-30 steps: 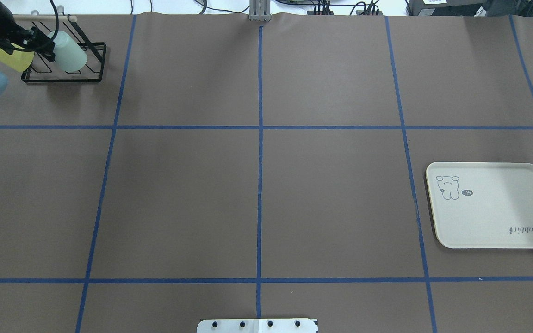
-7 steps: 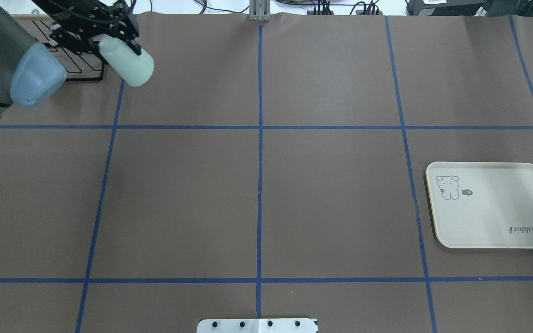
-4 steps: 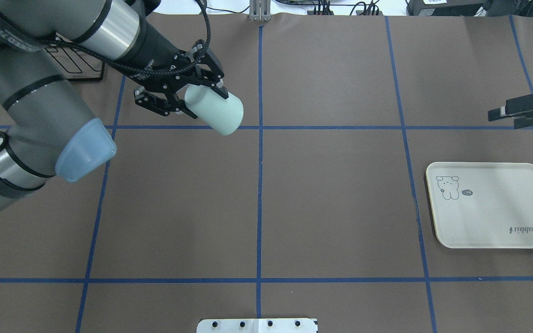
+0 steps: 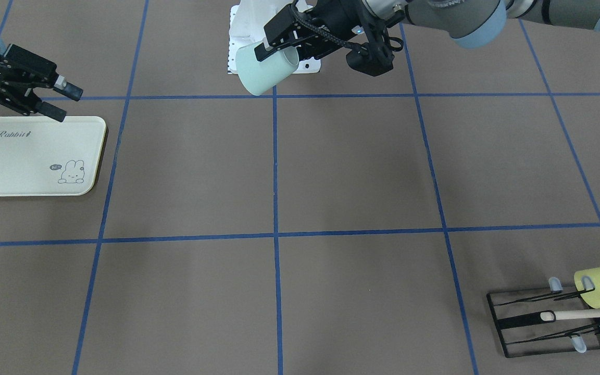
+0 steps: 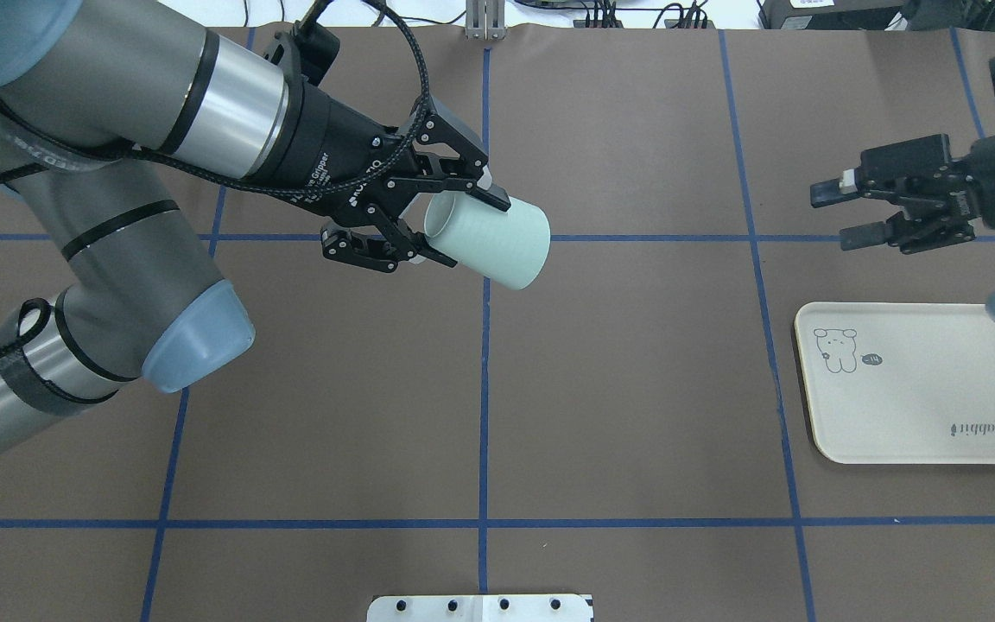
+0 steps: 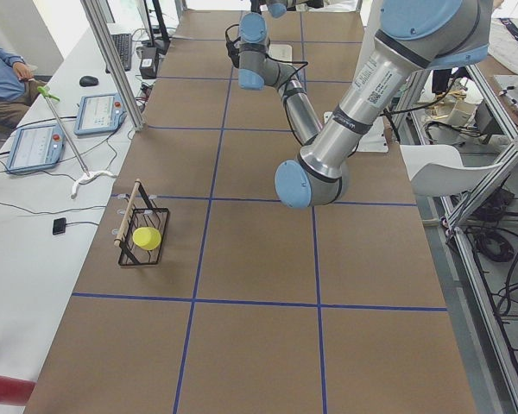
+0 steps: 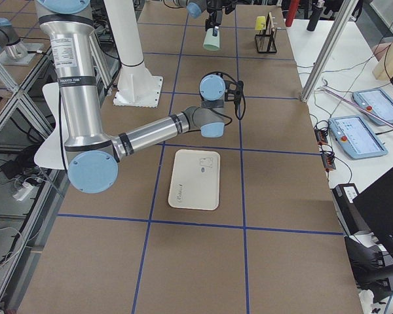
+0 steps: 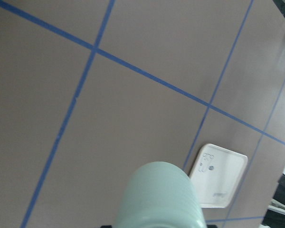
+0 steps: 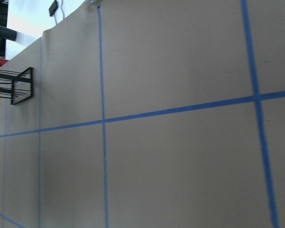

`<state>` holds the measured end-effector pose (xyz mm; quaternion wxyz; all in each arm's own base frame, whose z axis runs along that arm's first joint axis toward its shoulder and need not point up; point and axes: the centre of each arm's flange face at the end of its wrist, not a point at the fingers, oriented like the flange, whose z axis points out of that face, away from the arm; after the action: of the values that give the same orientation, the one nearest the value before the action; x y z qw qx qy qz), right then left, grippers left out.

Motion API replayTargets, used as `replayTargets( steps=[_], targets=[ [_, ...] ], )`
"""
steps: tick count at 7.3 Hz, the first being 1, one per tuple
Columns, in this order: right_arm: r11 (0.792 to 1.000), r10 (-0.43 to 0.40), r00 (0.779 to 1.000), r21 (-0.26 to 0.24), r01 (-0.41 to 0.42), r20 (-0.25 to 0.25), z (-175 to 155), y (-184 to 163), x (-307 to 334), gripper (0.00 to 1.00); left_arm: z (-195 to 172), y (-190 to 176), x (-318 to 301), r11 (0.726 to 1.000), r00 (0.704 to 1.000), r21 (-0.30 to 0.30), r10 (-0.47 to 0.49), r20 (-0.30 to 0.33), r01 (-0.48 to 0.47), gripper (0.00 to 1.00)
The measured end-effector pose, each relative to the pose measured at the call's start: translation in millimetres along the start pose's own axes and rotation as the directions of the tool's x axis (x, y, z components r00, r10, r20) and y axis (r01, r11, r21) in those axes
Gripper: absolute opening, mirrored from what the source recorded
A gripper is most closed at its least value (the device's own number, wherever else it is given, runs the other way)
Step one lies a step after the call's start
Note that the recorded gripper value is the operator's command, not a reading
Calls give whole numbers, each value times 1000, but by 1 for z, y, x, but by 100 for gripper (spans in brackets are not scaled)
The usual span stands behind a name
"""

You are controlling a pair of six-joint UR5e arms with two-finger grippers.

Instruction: Left arm grabs green cup and hands to right arm on tray

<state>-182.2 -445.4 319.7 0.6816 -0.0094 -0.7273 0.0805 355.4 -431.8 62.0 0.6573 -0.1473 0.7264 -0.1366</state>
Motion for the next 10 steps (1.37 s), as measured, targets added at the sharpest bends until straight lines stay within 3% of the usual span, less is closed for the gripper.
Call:
replayTargets(
  steps=[1,3,4,6,8,10],
  targets=[
    [998,43,998,-47,-41,47,20,7,-38,99,-3,5,1,1000,995,-5,-28,-100,27,0],
    [989,101,988,-117,-88,113,42,27,-93,99,-4,3,-10,995,956,-74,-86,-279,68,0],
    [986,126,978,-129,-105,165,50,36,-107,99,-5,3,-14,992,942,-106,-104,-318,74,0],
    [975,196,926,-163,-150,323,70,61,-111,99,-14,10,-13,985,917,-149,-136,-376,85,0],
    [970,226,883,-181,-164,410,86,76,-110,99,-20,13,-13,981,896,-174,-155,-416,89,0],
    [968,236,859,-186,-167,454,94,84,-109,99,-27,15,-18,974,876,-204,-182,-447,98,0]
  ],
)
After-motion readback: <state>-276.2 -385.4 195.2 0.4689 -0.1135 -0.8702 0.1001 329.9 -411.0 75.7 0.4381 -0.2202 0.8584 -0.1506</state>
